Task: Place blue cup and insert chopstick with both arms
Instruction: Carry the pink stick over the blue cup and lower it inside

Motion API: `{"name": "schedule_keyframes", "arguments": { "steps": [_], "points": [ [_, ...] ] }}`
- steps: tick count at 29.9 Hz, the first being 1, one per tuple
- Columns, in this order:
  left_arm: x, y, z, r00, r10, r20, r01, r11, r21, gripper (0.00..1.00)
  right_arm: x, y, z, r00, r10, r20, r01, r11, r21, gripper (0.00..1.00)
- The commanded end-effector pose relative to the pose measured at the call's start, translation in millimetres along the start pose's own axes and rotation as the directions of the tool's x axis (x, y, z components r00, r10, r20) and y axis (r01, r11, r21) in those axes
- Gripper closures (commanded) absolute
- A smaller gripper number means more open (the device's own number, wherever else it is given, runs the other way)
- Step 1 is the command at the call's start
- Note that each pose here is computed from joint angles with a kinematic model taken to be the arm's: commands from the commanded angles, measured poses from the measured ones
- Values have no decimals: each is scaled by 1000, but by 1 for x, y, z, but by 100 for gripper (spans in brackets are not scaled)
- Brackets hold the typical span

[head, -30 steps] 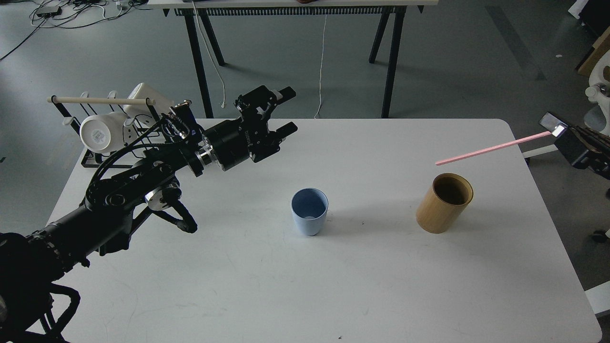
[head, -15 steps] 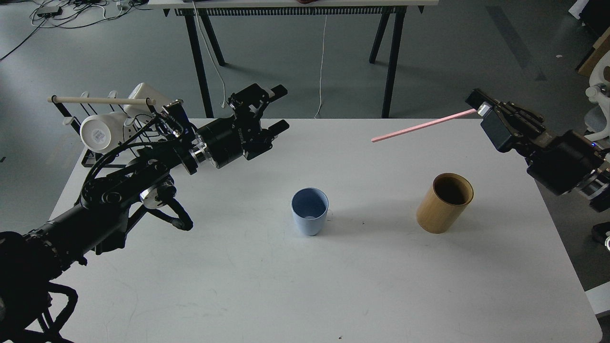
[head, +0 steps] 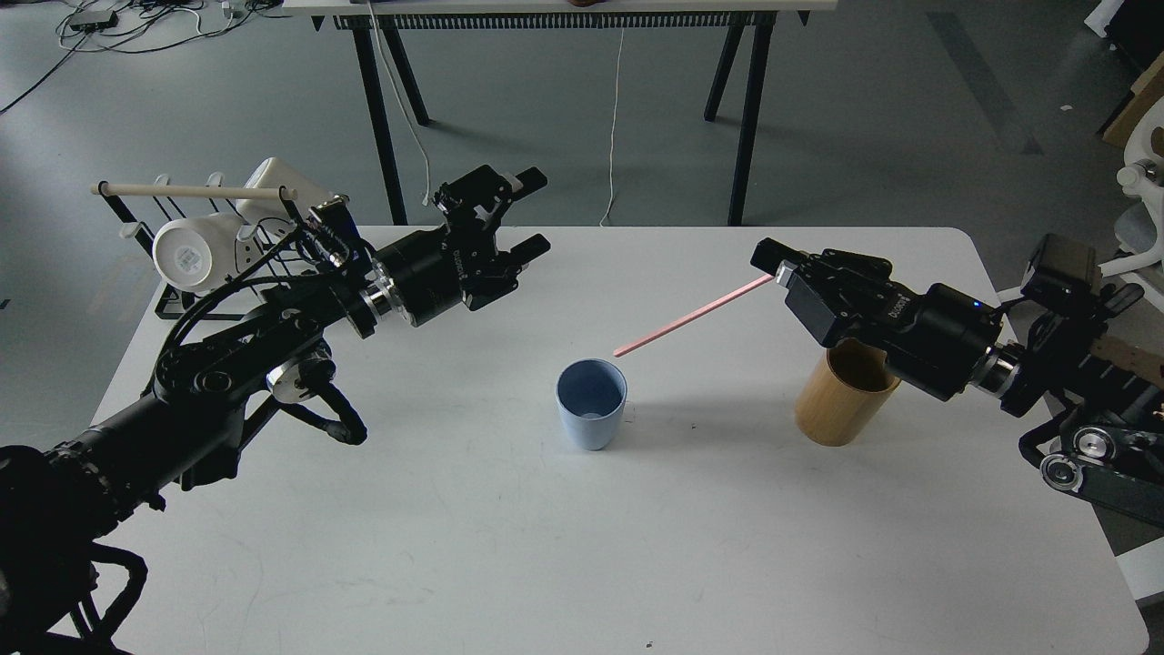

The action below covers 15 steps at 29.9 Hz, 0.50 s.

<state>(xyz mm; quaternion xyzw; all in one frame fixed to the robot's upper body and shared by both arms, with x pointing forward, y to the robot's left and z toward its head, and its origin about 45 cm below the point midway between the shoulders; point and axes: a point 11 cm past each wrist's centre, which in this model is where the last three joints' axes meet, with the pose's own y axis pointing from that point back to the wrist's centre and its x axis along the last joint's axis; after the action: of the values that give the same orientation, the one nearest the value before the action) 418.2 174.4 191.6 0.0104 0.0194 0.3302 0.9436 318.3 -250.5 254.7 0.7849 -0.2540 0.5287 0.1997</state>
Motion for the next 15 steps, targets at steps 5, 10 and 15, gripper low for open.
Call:
{"name": "schedule_keyframes", "arguments": {
  "steps": [5,10,15],
  "points": [
    [-1,0,-1,1000,-1,-3,1,1000,0,6,-17,-10,5,999,-36,-9,36,999,5,100],
    [-1,0,-2,1000,-1,-4,1,1000,1,6,-27,-21,8,999,-40,-3,40,999,10,100],
    [-2,1,-4,1000,0,-8,0,1000,4,6,-37,-28,4,998,-56,8,56,998,26,100]
  ]
}}
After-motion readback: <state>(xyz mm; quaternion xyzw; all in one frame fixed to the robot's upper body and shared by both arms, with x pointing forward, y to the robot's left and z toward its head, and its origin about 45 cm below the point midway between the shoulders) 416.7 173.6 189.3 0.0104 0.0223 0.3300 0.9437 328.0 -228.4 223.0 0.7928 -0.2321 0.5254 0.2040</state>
